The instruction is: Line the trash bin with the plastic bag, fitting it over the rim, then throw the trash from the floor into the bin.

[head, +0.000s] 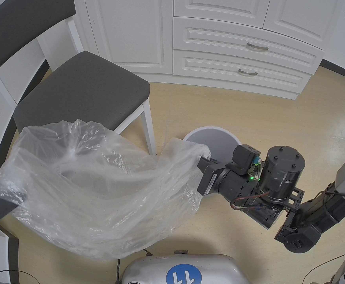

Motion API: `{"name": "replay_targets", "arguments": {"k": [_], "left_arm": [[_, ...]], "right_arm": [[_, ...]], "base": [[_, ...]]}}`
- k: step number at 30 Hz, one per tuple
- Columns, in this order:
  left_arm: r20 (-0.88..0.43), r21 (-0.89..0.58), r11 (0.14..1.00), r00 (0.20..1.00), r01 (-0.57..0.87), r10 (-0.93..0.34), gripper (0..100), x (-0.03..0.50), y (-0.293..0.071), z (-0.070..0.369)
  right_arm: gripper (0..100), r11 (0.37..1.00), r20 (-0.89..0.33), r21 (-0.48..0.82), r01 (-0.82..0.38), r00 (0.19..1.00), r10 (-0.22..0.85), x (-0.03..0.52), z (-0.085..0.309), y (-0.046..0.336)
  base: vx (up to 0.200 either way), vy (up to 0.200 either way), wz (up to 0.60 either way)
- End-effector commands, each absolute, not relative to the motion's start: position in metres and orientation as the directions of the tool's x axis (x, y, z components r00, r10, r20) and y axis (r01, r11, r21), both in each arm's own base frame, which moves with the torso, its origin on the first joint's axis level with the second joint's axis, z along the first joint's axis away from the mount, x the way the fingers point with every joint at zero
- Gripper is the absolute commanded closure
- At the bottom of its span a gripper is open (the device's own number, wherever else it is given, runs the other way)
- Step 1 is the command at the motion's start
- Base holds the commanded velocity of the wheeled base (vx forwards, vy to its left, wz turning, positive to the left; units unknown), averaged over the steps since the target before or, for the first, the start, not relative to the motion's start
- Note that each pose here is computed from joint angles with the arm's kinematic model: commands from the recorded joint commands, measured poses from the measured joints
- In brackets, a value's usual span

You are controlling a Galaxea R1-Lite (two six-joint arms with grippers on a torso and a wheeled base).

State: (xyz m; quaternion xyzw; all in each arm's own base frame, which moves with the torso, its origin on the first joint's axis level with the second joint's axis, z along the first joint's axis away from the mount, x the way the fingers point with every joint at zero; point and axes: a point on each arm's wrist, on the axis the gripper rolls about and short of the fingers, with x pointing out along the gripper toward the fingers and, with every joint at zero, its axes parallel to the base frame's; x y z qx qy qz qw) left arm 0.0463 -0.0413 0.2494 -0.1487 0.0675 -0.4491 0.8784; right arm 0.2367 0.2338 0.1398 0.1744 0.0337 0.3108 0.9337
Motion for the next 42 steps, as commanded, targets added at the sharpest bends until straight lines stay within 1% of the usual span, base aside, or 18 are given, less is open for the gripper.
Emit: {"name": "replay_targets", "arguments": {"k": [1,4,5,7,12,14,15,17,18,19,26,27,28,29,33,35,41,42], "left_arm": [[-0.036,-0.335,0.568,0.593,0.751,-0.805,100,0.056,-0.048,0.244],[-0.083,-0.342,0.62,0.635,0.706,-0.768,100,0.067,-0.051,0.238],[-0.085,-0.342,0.623,0.637,0.704,-0.766,100,0.068,-0.052,0.238],[-0.137,-0.326,0.688,0.688,0.648,-0.713,100,0.08,-0.055,0.232],[-0.199,-0.293,0.762,0.743,0.578,-0.64,100,0.095,-0.059,0.226],[-0.234,-0.216,0.834,0.803,0.507,-0.549,100,0.103,-0.058,0.221],[-0.241,-0.193,0.853,0.819,0.486,-0.521,100,0.104,-0.058,0.221],[-0.266,-0.061,0.925,0.888,0.374,-0.376,100,0.108,-0.054,0.215],[-0.266,-0.055,0.928,0.89,0.37,-0.37,100,0.108,-0.054,0.215],[-0.267,-0.005,0.943,0.908,0.334,-0.323,100,0.107,-0.052,0.213],[-0.293,0.063,0.934,0.901,0.353,-0.32,100,0.103,-0.051,0.203],[-0.303,0.078,0.932,0.899,0.354,-0.316,100,0.104,-0.051,0.201],[-0.303,0.078,0.932,0.899,0.354,-0.316,100,0.104,-0.051,0.201],[-0.308,0.081,0.933,0.899,0.351,-0.311,100,0.105,-0.052,0.2],[-0.303,0.08,0.937,0.903,0.341,-0.303,100,0.106,-0.051,0.201],[-0.299,0.079,0.938,0.906,0.337,-0.3,100,0.106,-0.051,0.201],[-0.22,0.057,0.959,0.94,0.278,-0.26,100,0.111,-0.045,0.214],[-0.215,0.056,0.959,0.942,0.276,-0.259,100,0.111,-0.045,0.214]], "right_arm": [[100,0.756,0.075,0.35,-0.552,0.822,0.565,0.232,0.165,0.225],[100,0.777,0.059,0.349,-0.524,0.839,0.54,0.233,0.173,0.22],[100,0.778,0.057,0.349,-0.523,0.84,0.539,0.233,0.174,0.22],[100,0.792,0.052,0.348,-0.502,0.854,0.518,0.235,0.179,0.215],[100,0.806,0.064,0.335,-0.488,0.865,0.497,0.235,0.186,0.209],[100,0.833,0.066,0.293,-0.468,0.88,0.471,0.237,0.187,0.206],[100,0.84,0.067,0.285,-0.462,0.884,0.463,0.237,0.187,0.205],[100,0.865,0.075,0.256,-0.431,0.901,0.427,0.237,0.189,0.203],[100,0.866,0.073,0.254,-0.43,0.902,0.426,0.237,0.189,0.203],[100,0.872,0.082,0.244,-0.425,0.905,0.418,0.234,0.192,0.201],[100,0.898,0.084,0.178,-0.402,0.916,0.393,0.228,0.194,0.197],[100,0.919,0.083,0.135,-0.371,0.928,0.363,0.223,0.193,0.197],[100,0.92,0.081,0.13,-0.37,0.929,0.362,0.222,0.193,0.197],[100,0.935,0.065,0.059,-0.351,0.936,0.347,0.211,0.19,0.198],[100,0.949,0.053,-0.047,-0.312,0.948,0.314,0.2,0.183,0.193],[100,0.951,0.061,-0.067,-0.301,0.95,0.305,0.199,0.181,0.191],[100,0.939,0.073,-0.252,-0.236,0.962,0.262,0.192,0.166,0.169],[100,0.937,0.073,-0.261,-0.233,0.963,0.26,0.192,0.165,0.168]], "base": [[0.0,0.0,0.0],[0.0,0.0,0.0],[0.0,0.0,0.0],[0.0,0.0,0.0],[0.0,0.0,0.0],[0.0,0.0,0.0],[0.0,0.0,0.0],[0.0,0.0,0.0],[0.0,0.0,0.0],[0.0,0.0,0.0],[0.0,0.0,0.0],[0.0,0.0,0.0],[0.0,0.0,0.0],[0.0,0.0,0.0],[0.0,0.0,0.0],[0.0,0.0,0.0],[0.0,0.0,0.0],[0.0,0.0,0.0]]}}
